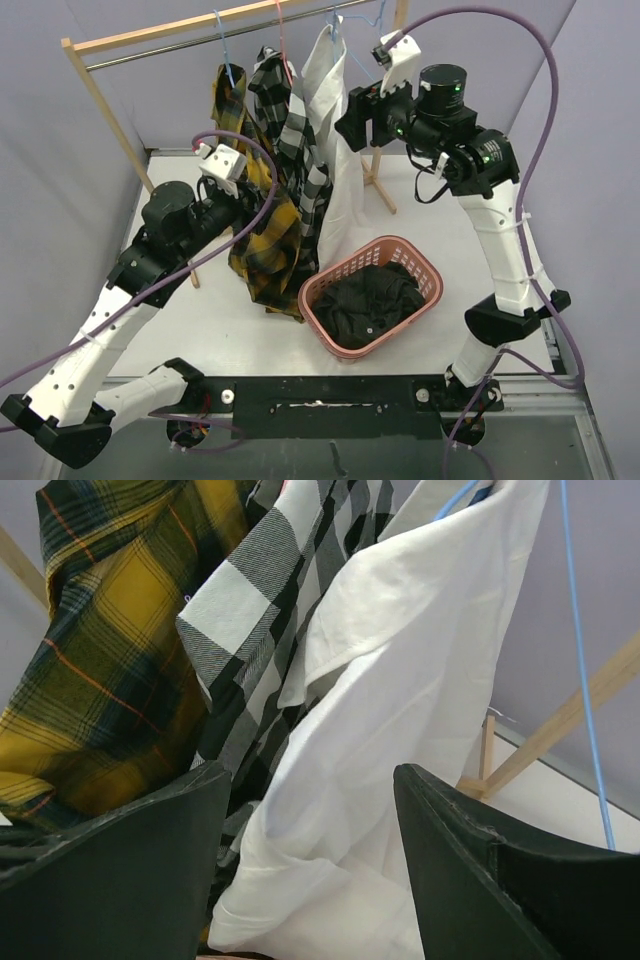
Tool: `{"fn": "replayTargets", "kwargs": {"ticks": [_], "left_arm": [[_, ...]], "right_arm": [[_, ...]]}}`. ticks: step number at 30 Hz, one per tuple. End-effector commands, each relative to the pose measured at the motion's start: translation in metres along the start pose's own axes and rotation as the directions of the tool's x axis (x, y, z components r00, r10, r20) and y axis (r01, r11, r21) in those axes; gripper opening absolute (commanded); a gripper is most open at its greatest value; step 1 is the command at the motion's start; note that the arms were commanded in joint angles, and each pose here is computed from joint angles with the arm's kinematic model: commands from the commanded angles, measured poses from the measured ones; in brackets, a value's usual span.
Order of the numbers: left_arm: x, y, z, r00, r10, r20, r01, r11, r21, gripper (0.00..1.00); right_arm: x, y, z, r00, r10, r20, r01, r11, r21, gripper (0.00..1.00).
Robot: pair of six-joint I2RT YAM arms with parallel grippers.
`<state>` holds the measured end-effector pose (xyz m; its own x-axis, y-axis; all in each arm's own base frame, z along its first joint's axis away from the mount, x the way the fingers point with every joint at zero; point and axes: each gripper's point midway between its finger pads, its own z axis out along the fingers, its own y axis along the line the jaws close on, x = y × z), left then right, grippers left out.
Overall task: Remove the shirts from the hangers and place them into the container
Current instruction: Pick up the hanger from the clothesline.
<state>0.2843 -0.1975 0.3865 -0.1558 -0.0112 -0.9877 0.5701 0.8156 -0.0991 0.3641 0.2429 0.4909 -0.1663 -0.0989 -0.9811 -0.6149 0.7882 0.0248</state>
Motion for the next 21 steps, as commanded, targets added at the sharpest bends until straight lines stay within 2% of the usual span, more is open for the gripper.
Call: {"fn": "replayTargets", "kwargs": {"ticks": [1,8,12,18,21], "left_arm": [[-0.032,-0.004,-0.015,0.99,0.003,0.143,-0.005,1.0,0.016,0.59],[-0.03,-0.004,-0.018,0.989,0.006,0.146,-0.008,1.0,0.017,0.59],[-0.029,-0.004,-0.019,0.988,0.006,0.153,-0.009,1.0,0.019,0.59],[-0.026,-0.003,-0.018,0.989,0.011,0.151,-0.013,1.0,0.012,0.59],[-0.026,-0.003,-0.019,0.988,0.012,0.152,-0.013,1.0,0.011,0.6]], "right_arm": [[-0.023,0.004,0.0,0.997,-0.03,0.072,0.028,0.999,0.032,0.67],[-0.013,0.003,0.024,0.998,-0.024,0.051,0.021,0.998,0.056,0.64],[-0.004,-0.003,0.04,0.999,-0.025,0.038,0.022,0.996,0.083,0.5],[0.004,-0.013,0.051,0.999,-0.03,0.025,0.026,0.992,0.127,0.34],[0.007,-0.022,0.051,0.999,-0.034,0.011,0.031,0.986,0.166,0.32]]}}
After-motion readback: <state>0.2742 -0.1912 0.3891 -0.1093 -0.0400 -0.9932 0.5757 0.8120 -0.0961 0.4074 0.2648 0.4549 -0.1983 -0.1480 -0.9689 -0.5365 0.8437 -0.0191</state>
